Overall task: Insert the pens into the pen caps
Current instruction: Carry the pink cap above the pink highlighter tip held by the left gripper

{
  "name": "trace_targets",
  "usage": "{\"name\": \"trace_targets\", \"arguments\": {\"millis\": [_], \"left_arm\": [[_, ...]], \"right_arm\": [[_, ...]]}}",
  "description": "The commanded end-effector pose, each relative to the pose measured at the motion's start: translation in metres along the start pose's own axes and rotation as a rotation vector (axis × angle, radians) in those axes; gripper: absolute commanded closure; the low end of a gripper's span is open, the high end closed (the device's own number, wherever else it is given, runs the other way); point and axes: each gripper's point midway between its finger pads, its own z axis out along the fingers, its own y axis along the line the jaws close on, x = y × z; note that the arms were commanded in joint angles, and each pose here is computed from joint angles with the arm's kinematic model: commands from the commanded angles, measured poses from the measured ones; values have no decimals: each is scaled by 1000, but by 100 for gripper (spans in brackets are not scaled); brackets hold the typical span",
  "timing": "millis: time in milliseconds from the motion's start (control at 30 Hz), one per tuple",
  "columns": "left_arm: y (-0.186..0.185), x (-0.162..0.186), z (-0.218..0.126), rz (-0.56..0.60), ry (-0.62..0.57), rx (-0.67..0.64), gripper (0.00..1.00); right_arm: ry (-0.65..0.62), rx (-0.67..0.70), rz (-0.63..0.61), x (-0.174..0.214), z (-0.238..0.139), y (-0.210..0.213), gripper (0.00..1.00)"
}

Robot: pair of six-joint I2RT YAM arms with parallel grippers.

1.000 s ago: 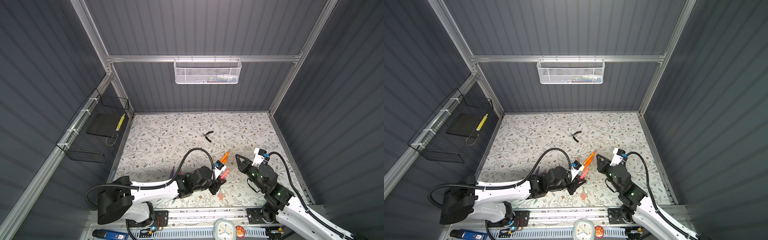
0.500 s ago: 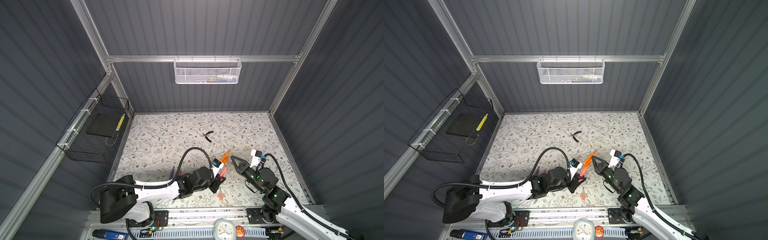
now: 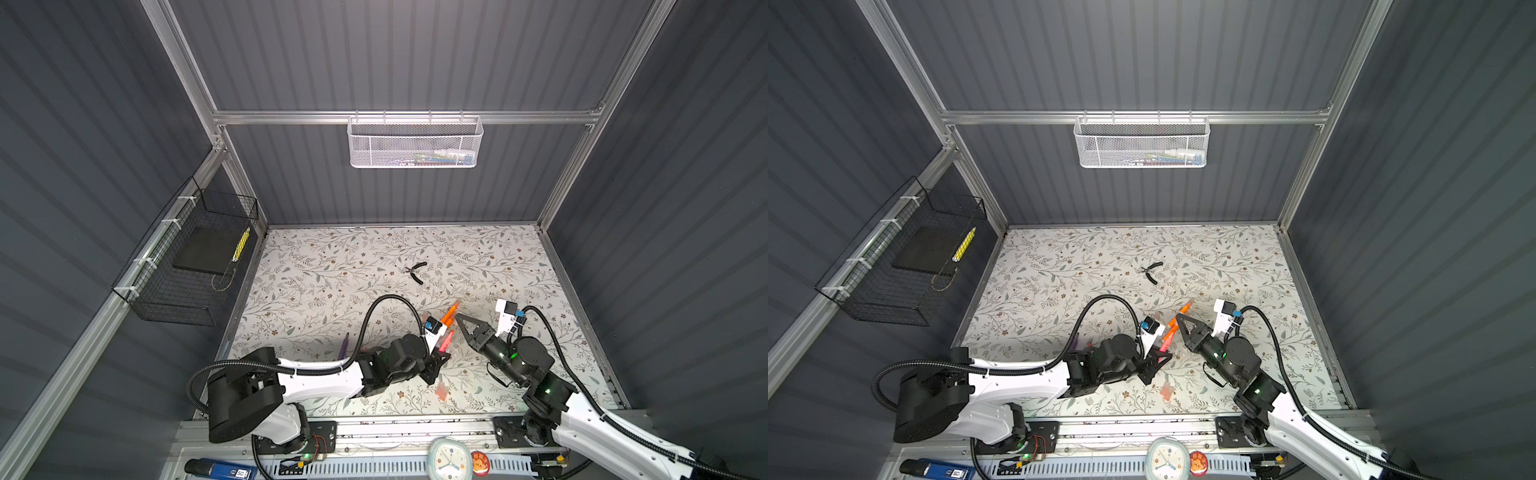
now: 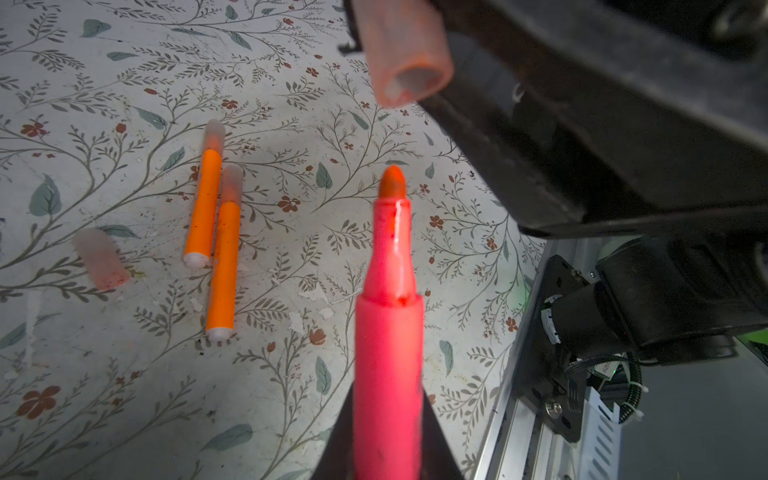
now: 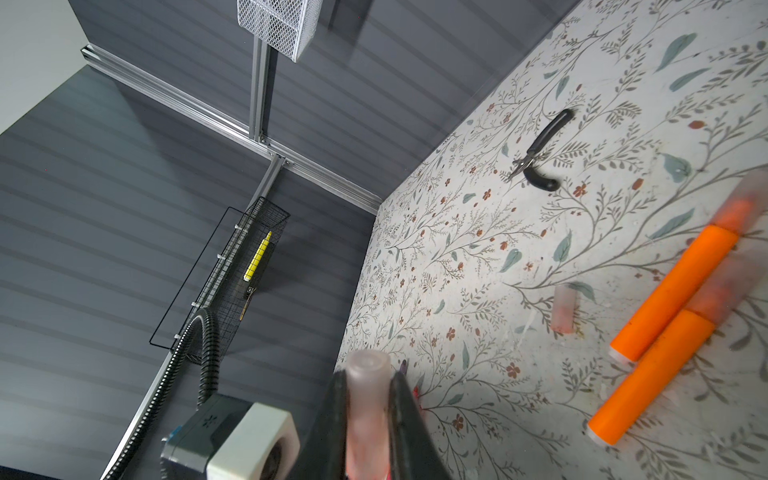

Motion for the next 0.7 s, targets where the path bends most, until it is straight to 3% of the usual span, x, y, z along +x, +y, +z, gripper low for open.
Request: {"name": "trace_targets", "arguments": {"millis": [0, 667], "left_arm": [[-7, -20, -1, -15, -55, 9, 100], [-5, -32, -9, -40, -103, -16, 100]], "right_arm": [[-24, -30, -13, -4, 0, 9, 100], [-6, -23, -26, 9, 4, 7, 100]]}}
